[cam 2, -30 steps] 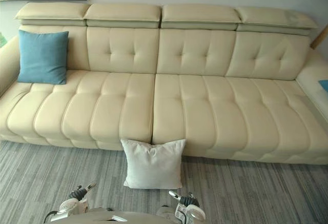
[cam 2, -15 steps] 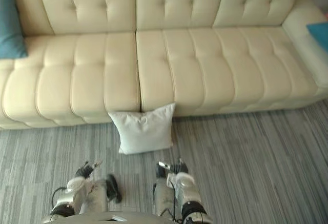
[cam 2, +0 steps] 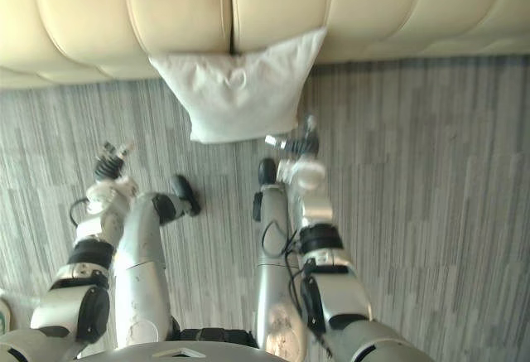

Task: Pick up cushions and gather them together orderly.

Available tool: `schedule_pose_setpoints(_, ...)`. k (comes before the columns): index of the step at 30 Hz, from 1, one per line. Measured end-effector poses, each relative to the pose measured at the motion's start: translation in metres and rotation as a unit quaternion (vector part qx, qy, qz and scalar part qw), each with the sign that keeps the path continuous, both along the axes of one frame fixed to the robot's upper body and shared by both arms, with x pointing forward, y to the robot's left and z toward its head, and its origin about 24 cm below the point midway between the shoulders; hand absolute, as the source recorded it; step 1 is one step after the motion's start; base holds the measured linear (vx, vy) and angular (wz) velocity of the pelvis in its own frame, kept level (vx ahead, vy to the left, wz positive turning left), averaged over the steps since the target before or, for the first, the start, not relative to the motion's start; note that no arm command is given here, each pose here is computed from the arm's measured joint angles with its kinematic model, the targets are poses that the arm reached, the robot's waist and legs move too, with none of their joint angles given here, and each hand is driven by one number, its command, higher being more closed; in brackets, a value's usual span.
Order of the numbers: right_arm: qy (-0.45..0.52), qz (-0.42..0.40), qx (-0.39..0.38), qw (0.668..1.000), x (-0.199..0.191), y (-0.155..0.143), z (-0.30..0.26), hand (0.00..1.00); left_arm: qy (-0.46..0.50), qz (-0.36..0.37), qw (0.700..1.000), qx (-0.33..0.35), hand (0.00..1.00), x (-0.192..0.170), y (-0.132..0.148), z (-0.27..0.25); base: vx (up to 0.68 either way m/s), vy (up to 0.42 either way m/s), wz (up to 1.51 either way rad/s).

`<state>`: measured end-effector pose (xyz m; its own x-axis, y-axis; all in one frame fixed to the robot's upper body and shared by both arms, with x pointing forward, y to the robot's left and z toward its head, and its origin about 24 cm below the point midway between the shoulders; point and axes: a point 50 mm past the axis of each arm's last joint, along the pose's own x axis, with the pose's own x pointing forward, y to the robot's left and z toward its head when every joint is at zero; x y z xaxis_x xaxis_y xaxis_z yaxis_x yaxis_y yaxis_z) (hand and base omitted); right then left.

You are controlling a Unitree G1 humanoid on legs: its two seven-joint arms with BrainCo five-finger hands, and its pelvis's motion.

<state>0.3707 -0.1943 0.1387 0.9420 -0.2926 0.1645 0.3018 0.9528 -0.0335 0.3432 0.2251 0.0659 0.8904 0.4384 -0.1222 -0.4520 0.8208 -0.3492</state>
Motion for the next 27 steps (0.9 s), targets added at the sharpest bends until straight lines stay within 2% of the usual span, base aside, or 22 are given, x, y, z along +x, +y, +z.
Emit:
schedule_pose_setpoints(11,-0.150,-0.044,-0.050,0.986,0.009,-0.020,0.113,0.00,-0.144,0.028,0.989,0.028,0.00,0.014,0.021,0.086,-0.06,-0.035,0.09)
schedule_pose_setpoints(16,-0.218,-0.059,-0.061,0.972,0.006,-0.012,0.162,0.00,-0.184,0.031,0.981,0.051,0.00,0.019,0.021,0.119,-0.08,0.007,0.10)
schedule_pose_setpoints(22,-0.280,-0.064,-0.057,0.956,-0.006,0.009,0.191,0.00,-0.252,0.023,0.962,0.098,0.00,0.022,0.003,0.172,-0.06,0.021,0.06)
schedule_pose_setpoints(23,-0.287,-0.065,-0.057,0.954,-0.007,0.013,0.194,1.00,-0.262,0.021,0.959,0.103,0.00,0.022,-0.002,0.179,-0.07,0.036,0.02)
schedule_pose_setpoints(27,-0.298,-0.052,-0.045,0.952,-0.007,0.034,0.199,1.00,-0.290,0.001,0.948,0.130,0.00,0.024,-0.022,0.201,-0.05,0.030,-0.07)
